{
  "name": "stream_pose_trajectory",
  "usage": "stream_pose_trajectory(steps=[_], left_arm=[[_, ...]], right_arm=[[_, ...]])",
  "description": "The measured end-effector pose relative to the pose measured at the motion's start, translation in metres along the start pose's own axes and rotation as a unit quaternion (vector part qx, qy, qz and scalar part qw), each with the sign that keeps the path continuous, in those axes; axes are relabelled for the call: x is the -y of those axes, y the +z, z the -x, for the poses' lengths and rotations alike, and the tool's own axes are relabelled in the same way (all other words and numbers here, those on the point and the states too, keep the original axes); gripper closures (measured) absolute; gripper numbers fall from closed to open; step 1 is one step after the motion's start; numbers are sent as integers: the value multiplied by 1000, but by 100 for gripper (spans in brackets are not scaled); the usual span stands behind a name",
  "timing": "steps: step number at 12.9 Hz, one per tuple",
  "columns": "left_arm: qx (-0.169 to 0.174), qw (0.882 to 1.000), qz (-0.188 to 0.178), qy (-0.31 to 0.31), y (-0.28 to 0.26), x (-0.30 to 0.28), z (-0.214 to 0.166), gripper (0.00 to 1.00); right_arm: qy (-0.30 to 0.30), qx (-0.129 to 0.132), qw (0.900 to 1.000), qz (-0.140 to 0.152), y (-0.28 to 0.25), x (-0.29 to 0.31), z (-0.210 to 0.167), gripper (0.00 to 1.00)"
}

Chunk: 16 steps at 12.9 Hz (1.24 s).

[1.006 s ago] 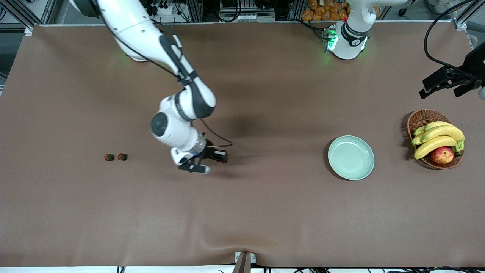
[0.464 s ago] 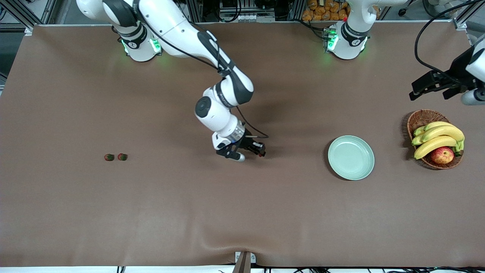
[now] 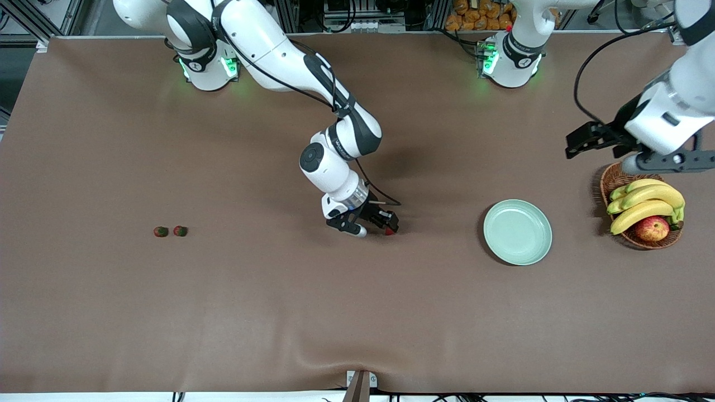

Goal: Collect all strawberries into plate
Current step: 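Set the strawberry down with the right gripper while the left gripper reaches in, then grasp the strawberry with the left gripper while the right gripper grasps another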

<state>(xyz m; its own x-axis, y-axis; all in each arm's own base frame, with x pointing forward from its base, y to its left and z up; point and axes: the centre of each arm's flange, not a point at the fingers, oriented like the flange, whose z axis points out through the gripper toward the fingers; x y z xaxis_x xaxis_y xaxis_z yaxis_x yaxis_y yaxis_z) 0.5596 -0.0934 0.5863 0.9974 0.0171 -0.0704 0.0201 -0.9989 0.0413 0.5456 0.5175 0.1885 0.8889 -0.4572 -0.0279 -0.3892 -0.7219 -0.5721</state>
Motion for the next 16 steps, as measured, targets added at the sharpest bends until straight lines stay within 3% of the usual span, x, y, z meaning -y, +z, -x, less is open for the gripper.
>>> stream_pose_trajectory(steps=[3,6,9,12,14,16], left_arm=[[-1,1000,2,9,21,-12,-15,0],[-16,1000,10,19,46,-41,-31,0],[-27,999,26,-32,94,-102,-48,0],[-32,995,24,-91,155,-171,-51,0],[-37,986,26,-163,197,-213,-49,0],[-38,970,36,-235,240,-250,-43,0]], right_arm=[[13,-18,1000,-9,-15,4,-28,0],[42,4,999,15,-47,-11,-95,0],[9,52,993,103,-123,-31,-174,0],[-33,65,975,208,-208,-66,-229,0],[-49,71,968,237,-248,-101,-258,0],[-58,79,965,242,-279,-152,-289,0]])
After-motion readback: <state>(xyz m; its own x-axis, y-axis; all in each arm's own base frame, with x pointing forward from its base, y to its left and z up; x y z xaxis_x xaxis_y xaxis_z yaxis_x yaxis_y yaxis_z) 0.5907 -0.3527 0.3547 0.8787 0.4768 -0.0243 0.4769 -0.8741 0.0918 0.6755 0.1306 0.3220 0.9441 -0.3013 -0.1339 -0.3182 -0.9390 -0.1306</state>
